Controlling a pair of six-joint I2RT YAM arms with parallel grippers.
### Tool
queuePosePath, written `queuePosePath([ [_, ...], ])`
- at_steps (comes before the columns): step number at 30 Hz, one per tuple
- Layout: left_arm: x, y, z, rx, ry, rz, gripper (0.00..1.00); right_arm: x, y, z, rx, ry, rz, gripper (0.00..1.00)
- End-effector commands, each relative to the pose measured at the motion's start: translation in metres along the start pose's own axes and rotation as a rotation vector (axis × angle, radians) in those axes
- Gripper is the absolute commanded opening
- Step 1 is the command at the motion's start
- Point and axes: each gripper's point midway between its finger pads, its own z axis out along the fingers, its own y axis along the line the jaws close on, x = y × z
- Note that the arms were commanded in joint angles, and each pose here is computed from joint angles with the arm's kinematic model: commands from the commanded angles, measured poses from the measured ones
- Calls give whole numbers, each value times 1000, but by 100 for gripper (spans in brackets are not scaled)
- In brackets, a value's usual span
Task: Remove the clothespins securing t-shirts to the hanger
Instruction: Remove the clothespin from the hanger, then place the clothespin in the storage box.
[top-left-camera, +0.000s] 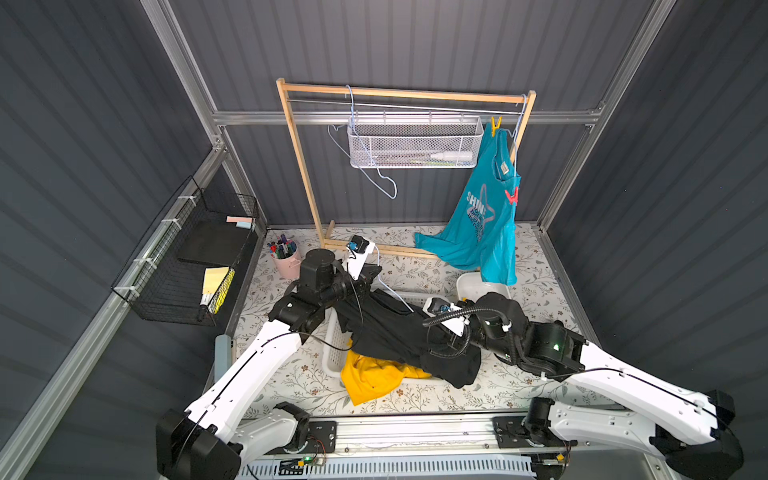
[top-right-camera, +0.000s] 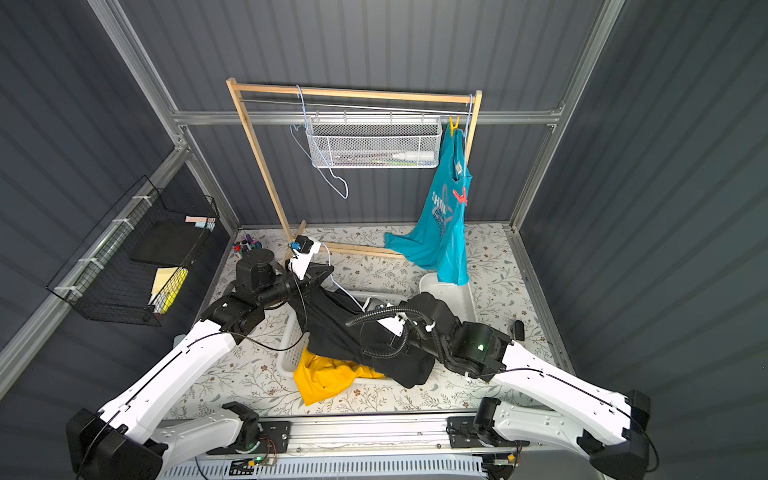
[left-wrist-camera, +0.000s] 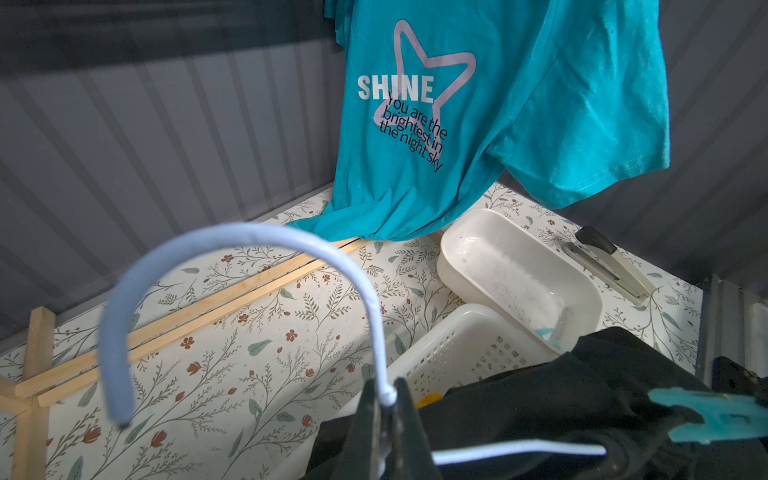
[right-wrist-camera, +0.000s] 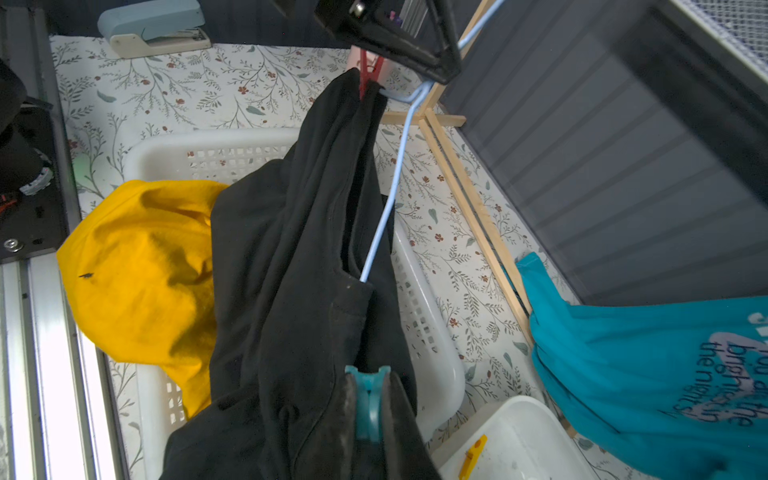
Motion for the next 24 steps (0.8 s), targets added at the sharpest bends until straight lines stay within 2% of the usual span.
queuePosePath([
  [1,-10,2,-7,-23,-40,33,0,-2,-20,-5,112,-2,43,12],
  [14,-10,2,-7,-23,-43,35,0,28,-95,-28,587,156,95,18],
  [16,-11,1,-8,-21,-44,35,0,43,-108,-38,688,240,82,18],
  [21,-10,1,-7,-21,-44,36,0,63,-126,-52,751,307,165,21],
  [24,-11,0,-8,-19,-47,37,0,74,-134,-59,756,303,243,32],
])
